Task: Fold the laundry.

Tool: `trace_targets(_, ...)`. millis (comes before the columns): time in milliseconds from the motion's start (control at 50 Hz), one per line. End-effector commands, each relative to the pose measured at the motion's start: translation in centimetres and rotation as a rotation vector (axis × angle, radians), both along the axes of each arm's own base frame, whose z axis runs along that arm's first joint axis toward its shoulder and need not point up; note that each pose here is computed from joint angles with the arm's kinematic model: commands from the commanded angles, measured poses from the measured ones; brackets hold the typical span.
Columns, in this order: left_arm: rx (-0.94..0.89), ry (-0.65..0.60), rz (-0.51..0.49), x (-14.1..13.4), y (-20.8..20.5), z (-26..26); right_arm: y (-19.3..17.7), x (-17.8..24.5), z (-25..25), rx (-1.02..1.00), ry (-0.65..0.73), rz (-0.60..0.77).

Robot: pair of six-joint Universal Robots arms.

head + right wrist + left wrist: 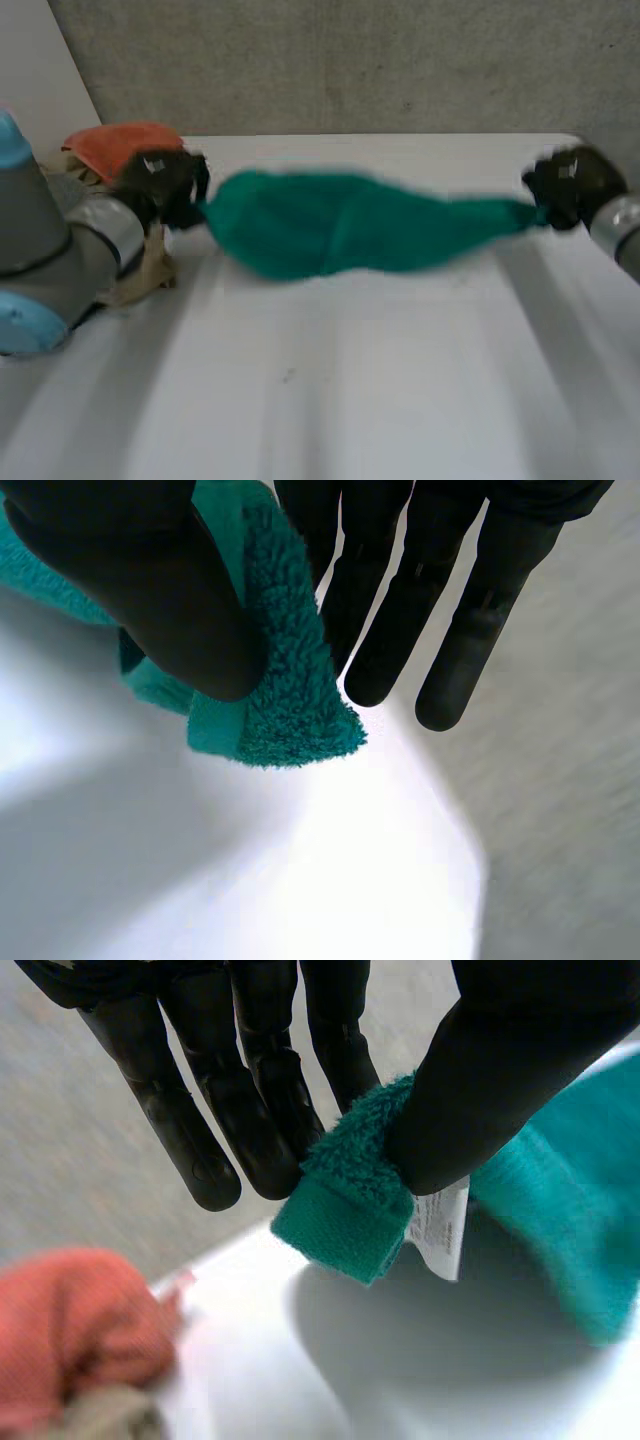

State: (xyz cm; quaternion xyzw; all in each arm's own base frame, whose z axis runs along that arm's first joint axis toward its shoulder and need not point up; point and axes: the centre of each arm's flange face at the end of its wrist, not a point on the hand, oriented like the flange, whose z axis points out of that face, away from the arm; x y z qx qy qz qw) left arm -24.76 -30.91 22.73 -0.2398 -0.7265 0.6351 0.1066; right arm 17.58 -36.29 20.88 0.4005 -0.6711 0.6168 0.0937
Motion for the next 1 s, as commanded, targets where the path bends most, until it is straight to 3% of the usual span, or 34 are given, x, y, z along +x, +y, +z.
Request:
trace_targets(20,0.133,-0.072,-0.11,-0.6,4.0,-4.5,4.5,-3.5,-3.3,0.292,0.346,0.054)
trace_targets(200,0.083,-0.105,-0.152,-0.7,5.4,-3.8,3.9,0.0,2.8,0.029,0.098,0.025)
trace_targets(300,0.03,-0.091,-0.141,-0.4,5.4,-1.9,4.3,3.2,3.9,-0.034,0.006,0.129)
trace_targets(420,-0.077,-0.048,-0.142,-0.3,6.2,1.9,4.7,8.9,2.3,-0.053,0.013,0.334)
trace_targets(540,-0.162,-0.003,-0.16,-0.6,7.4,5.0,4.1,12.6,-1.6,0.06,0.01,0.472)
trace_targets(780,-0.177,-0.004,-0.149,-0.4,7.6,5.8,2.1,14.5,-8.1,0.211,0.045,0.443)
trace_targets(1000,-0.195,0.01,-0.128,0.1,7.1,6.6,2.7,13.9,-5.0,0.184,-0.037,0.436)
